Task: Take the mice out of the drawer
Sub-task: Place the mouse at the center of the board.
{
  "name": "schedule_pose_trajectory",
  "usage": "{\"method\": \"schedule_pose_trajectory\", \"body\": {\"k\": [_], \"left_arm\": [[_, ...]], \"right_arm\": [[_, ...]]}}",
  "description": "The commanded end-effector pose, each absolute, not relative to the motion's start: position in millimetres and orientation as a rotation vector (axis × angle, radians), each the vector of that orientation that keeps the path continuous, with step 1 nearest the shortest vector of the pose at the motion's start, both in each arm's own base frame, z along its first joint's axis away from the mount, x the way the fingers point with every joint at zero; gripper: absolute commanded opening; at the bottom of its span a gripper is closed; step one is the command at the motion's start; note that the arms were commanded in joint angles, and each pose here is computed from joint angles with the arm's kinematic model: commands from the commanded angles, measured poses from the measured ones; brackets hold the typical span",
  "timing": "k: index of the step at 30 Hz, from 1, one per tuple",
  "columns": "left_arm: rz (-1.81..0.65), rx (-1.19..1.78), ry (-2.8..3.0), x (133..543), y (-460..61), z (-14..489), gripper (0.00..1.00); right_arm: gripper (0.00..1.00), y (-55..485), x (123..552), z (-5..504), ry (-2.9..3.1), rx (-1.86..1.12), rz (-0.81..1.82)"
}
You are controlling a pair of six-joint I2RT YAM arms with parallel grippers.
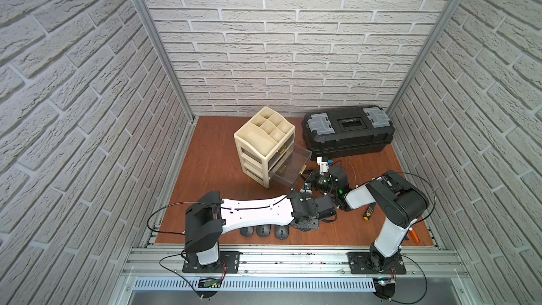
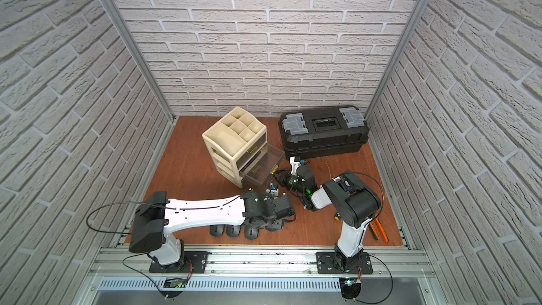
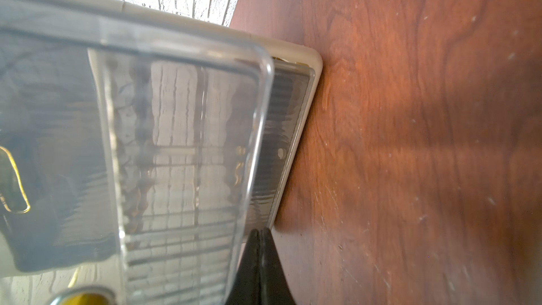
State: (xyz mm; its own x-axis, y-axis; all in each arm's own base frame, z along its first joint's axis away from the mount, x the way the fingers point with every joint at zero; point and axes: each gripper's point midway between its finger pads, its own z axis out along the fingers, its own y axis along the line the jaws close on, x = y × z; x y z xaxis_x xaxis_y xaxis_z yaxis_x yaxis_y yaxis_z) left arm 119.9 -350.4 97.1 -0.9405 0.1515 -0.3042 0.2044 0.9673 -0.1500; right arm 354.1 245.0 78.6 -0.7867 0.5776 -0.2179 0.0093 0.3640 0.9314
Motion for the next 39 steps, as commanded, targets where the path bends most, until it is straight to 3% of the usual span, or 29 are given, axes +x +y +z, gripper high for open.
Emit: {"method": "schedule_pose_trajectory", "body": {"k": [1,11,39], "left_arm": [[-0.294,0.196,2.868,114.8,-353.2,79.2,0.51],[-0.287,0.126,2.994,106.4,-337.4,33.4,0.50],[-0.222,0.149,3.005,113.0,-328.6,33.9,0.67]], "right_arm": [[0.03,249.8,353.5,92.0,2.059,0.452,1.471],[0.03,249.5,353.2,88.0,2.071,0.459,1.463],[0.03,249.2,352.4,81.2,2.085,0.477,1.464]]}}
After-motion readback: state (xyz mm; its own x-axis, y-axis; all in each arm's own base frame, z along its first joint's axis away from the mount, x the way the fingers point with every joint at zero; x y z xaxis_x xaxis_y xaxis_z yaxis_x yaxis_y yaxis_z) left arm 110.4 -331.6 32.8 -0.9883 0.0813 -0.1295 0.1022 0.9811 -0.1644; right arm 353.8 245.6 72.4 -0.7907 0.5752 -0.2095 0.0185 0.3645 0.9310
